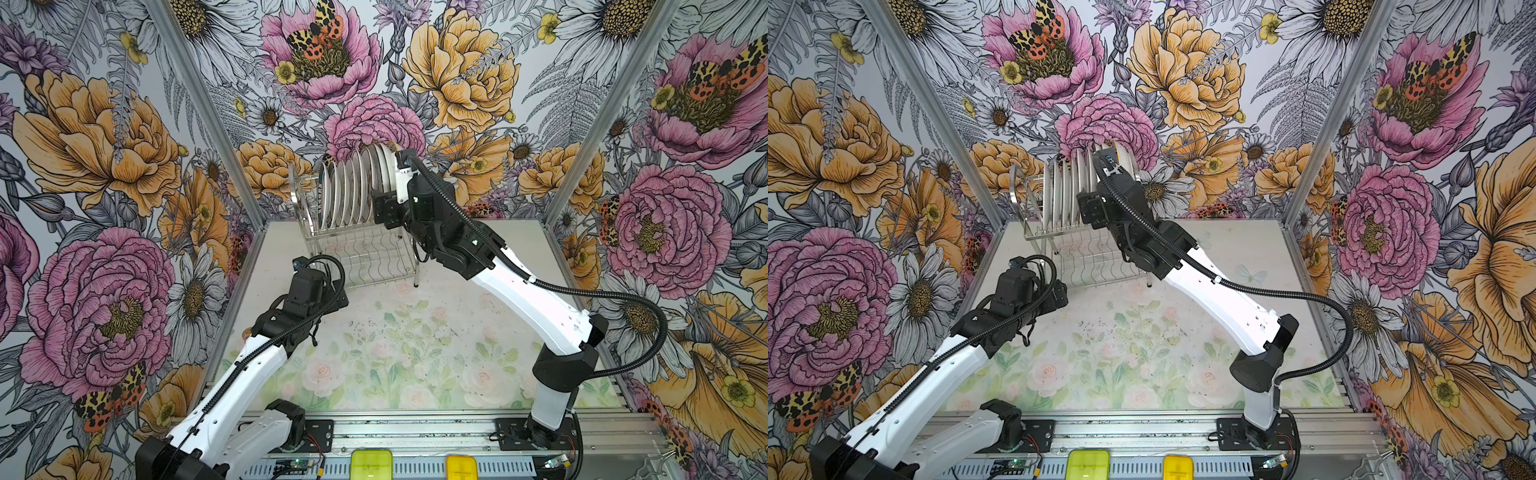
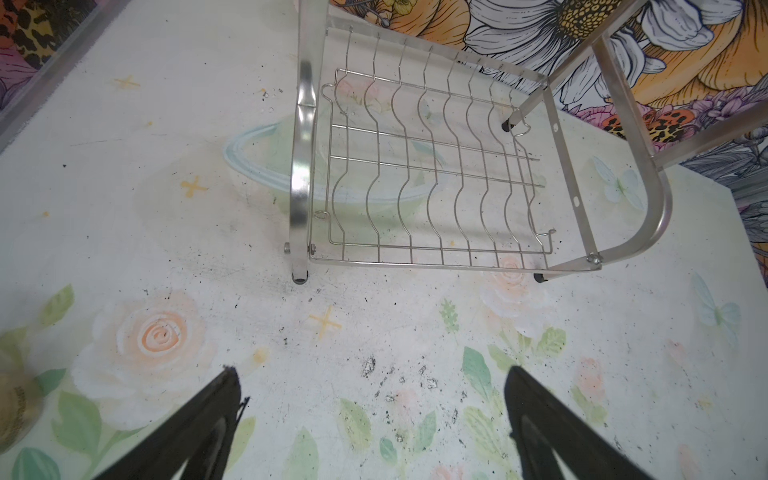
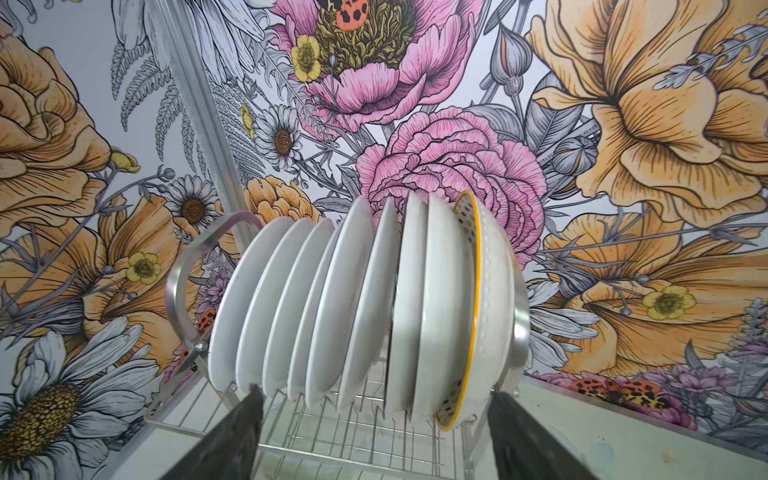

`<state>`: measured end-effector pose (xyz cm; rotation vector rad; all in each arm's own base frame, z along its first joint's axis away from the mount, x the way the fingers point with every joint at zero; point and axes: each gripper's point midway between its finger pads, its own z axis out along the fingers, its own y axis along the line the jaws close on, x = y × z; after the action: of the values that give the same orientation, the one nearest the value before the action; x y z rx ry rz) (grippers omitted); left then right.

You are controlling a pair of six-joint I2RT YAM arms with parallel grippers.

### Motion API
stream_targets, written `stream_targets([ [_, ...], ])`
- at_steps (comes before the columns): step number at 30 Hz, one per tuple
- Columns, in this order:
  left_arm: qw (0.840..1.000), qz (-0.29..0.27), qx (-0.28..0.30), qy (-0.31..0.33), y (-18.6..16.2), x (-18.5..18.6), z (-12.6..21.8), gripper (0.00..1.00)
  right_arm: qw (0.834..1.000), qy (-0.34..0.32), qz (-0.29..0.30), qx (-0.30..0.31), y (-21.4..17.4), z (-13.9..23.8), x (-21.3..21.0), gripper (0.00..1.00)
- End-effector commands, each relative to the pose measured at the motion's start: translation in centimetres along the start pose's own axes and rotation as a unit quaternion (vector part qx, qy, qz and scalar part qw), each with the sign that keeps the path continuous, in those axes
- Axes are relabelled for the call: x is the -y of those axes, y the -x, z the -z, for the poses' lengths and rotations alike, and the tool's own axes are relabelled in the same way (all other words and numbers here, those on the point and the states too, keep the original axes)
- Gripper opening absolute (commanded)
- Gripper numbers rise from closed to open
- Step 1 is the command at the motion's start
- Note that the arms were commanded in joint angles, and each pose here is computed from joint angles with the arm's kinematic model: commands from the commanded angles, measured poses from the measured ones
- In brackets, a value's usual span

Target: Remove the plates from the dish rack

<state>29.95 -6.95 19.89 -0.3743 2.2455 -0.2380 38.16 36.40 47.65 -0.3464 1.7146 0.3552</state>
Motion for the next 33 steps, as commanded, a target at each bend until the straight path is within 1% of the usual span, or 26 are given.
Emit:
stream_targets([
  [1,1.000,0.019,-0.013,-0.008,-0.7,-0.5,0.0,0.99,0.998,0.056,-0.026,0.003,0.3,-0.4,-3.3,0.83],
  [7,0.999,0.034,-0.010,-0.002,-1.2,-1.3,0.2,0.99,0.992,0.108,-0.069,0.009,0.5,-1.3,-7.6,0.78],
  [11,0.999,0.047,-0.011,-0.002,-1.7,-1.8,0.3,0.98,0.984,0.148,-0.095,0.010,0.4,-2.0,-10.5,0.76],
  [15,0.998,0.054,-0.009,-0.008,-2.0,-2.2,0.6,0.96,0.981,0.162,-0.103,0.015,0.2,-2.2,-12.3,0.73],
  [18,0.998,0.062,-0.001,-0.017,-1.9,-2.4,1.1,0.95,0.981,0.161,-0.107,0.016,0.1,-2.3,-12.8,0.72],
  [21,0.997,0.068,0.004,-0.025,-1.7,-2.6,1.5,0.93,0.981,0.158,-0.112,0.015,-0.2,-2.8,-12.9,0.67],
  [26,0.997,0.068,0.005,-0.042,-1.2,-2.2,2.0,0.89,0.981,0.152,-0.117,0.018,-0.2,-2.9,-12.8,0.66],
  [29,0.995,0.062,0.016,-0.076,0.3,-0.7,3.5,0.88,0.983,0.146,-0.112,0.021,0.1,-2.6,-12.4,0.66],
  [33,0.990,0.056,0.052,-0.121,3.8,1.7,7.0,0.88,0.984,0.138,-0.109,0.020,0.4,-2.3,-11.4,0.66],
])
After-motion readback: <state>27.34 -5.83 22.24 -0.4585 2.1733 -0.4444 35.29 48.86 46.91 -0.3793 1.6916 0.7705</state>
